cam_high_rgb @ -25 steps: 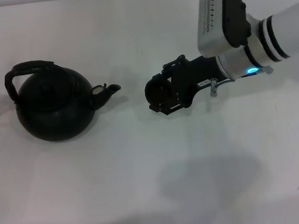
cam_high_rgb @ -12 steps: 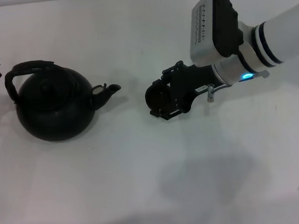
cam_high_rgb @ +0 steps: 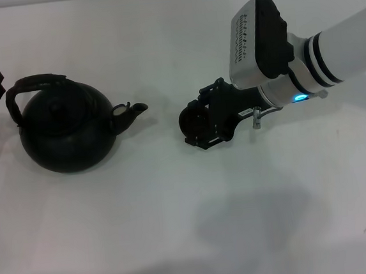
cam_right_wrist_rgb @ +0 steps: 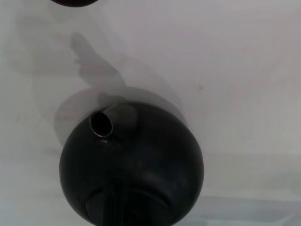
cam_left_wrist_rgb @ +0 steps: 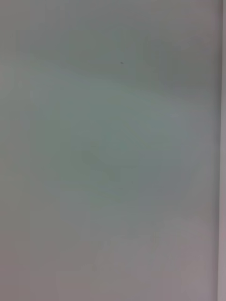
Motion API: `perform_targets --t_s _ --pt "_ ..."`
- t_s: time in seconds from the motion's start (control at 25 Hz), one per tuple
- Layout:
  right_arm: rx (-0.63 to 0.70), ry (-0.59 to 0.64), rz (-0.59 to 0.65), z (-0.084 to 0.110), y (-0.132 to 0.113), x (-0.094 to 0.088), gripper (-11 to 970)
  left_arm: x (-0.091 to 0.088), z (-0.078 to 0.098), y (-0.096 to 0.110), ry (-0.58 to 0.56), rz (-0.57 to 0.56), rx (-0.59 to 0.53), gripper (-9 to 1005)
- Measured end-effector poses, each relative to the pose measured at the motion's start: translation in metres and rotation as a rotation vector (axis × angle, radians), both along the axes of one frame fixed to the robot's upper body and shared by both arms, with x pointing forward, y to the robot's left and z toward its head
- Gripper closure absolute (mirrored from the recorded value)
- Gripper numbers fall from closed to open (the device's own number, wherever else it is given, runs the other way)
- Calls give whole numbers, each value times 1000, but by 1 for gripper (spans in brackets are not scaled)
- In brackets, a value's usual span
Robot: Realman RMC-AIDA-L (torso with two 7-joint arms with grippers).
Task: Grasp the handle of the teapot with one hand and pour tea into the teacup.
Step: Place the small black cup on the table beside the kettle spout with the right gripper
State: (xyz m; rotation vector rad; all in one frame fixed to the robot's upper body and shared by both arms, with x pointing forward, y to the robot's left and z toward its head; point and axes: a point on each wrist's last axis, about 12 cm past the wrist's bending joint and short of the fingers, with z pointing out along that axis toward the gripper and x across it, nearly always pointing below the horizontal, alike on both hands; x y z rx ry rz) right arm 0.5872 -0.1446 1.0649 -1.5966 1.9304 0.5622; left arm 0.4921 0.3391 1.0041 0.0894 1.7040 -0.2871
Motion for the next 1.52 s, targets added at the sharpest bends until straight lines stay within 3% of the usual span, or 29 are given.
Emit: perform_targets --t_s 1.32,1.52 --pt "0 -8 1 0 1 -1 178 4 3 1 -12 -3 6 268" --pt "0 -5 -4 -1 0 0 100 4 3 1 -13 -3 6 268"
